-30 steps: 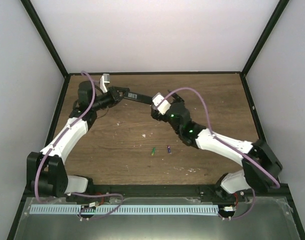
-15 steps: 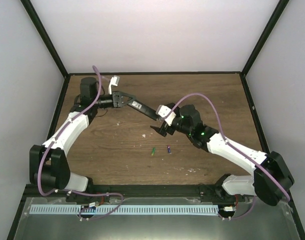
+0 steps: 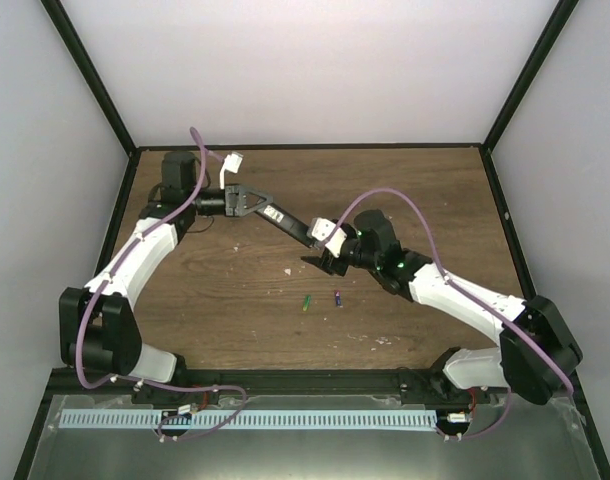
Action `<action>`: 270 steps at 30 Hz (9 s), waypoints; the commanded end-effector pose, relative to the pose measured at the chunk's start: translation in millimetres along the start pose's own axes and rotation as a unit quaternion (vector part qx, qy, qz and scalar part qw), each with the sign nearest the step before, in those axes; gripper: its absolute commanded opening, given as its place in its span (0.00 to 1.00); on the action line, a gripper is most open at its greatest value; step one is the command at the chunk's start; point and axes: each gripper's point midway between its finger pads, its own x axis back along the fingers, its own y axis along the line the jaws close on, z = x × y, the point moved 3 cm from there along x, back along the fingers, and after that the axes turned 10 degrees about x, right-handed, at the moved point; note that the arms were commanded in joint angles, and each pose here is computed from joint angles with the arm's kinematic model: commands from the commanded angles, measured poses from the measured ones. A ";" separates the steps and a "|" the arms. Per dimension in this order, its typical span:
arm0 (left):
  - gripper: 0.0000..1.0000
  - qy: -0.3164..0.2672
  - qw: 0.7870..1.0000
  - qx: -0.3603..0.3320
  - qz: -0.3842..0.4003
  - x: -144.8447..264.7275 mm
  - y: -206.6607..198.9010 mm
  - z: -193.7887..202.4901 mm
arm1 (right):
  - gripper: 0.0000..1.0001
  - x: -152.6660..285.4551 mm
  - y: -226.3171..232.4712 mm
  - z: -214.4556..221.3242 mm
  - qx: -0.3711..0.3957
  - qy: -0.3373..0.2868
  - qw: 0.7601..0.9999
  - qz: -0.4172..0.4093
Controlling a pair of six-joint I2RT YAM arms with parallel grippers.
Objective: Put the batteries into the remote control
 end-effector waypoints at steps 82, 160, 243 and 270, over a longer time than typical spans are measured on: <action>0.00 0.013 0.998 -0.007 -0.062 -11.6 31.3 -3.4 | 0.38 -24.0 -19.5 -19.6 -0.004 0.012 1.000 -0.028; 0.00 -0.073 0.981 0.022 -0.178 55.1 74.6 -33.4 | 0.61 -32.8 68.0 84.3 -0.137 0.193 0.944 -0.230; 0.00 -0.066 0.985 0.031 -0.154 49.0 79.5 -40.0 | 0.04 -54.7 39.3 136.0 -0.198 0.258 0.928 -0.180; 0.00 -0.064 0.986 0.029 -0.152 49.4 76.4 -38.3 | 0.22 -36.0 32.7 186.6 -0.374 0.275 0.869 -0.172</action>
